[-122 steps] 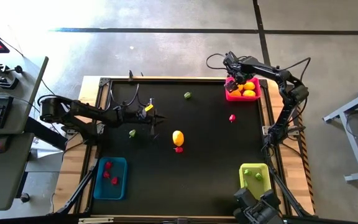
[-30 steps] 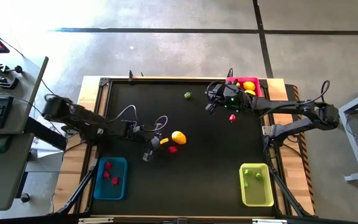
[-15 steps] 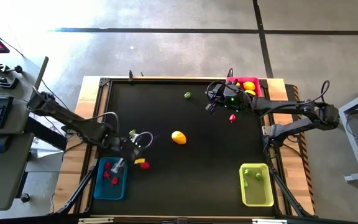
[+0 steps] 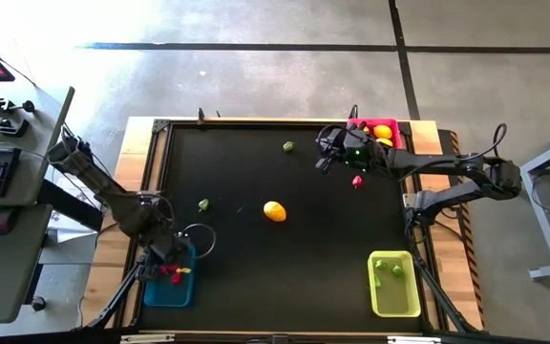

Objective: Sort produce into baskets
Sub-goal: Put the red chilli pepper into the blue bin, then put the green chilli pepper into the yellow bin

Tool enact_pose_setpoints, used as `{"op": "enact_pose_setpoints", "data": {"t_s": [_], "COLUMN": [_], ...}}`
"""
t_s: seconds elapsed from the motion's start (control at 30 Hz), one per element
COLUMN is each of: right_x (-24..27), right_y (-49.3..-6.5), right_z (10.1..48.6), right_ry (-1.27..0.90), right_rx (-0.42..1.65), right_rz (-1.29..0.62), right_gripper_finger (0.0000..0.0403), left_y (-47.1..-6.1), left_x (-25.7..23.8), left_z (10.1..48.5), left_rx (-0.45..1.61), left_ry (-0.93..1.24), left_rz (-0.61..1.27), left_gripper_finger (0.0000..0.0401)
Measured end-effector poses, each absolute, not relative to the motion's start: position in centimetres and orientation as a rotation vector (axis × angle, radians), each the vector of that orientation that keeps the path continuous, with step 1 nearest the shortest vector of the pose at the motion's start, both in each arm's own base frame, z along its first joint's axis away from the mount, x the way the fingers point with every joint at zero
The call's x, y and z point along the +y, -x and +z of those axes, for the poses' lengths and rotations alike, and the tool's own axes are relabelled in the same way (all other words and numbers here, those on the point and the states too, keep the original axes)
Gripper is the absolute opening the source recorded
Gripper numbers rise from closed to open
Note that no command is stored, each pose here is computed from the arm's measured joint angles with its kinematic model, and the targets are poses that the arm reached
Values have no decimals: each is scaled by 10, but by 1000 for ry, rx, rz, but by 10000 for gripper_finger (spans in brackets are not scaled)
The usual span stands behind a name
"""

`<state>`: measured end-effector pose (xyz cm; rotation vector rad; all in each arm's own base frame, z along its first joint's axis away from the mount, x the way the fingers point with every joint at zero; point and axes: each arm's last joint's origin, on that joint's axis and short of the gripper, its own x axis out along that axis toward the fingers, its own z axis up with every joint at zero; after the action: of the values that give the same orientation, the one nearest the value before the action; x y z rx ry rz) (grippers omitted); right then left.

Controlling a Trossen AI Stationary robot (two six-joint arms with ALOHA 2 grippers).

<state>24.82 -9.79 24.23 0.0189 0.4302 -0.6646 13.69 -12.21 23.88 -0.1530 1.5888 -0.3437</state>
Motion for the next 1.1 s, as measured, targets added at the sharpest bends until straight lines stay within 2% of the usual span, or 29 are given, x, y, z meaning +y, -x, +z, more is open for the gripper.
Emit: {"op": "enact_pose_setpoints", "data": {"t_s": [0.23, 0.43, 0.83, 0.97, 1.1], "right_x": [-98, -98, -98, -98, -98], "right_y": [-248, -248, -248, -248, -248], "right_z": [242, 242, 241, 241, 241], "right_ry": [-11, -3, -2, -3, -4], "right_rx": [433, 437, 446, 447, 447], "right_rz": [-663, -661, -660, -660, -660], "right_gripper_finger": [0, 0, 0, 0, 0], "left_y": [-128, -127, -129, -140, -156], "left_x": [-118, -116, -115, -113, -103], "left_z": [215, 210, 212, 227, 247], "left_rx": [1676, 1687, 1660, 1567, 1411], "left_ry": [156, 155, 167, 169, 123], "left_rz": [-321, -286, -217, -185, -171], "left_gripper_finger": [0, 4, 82, 85, 59]}}
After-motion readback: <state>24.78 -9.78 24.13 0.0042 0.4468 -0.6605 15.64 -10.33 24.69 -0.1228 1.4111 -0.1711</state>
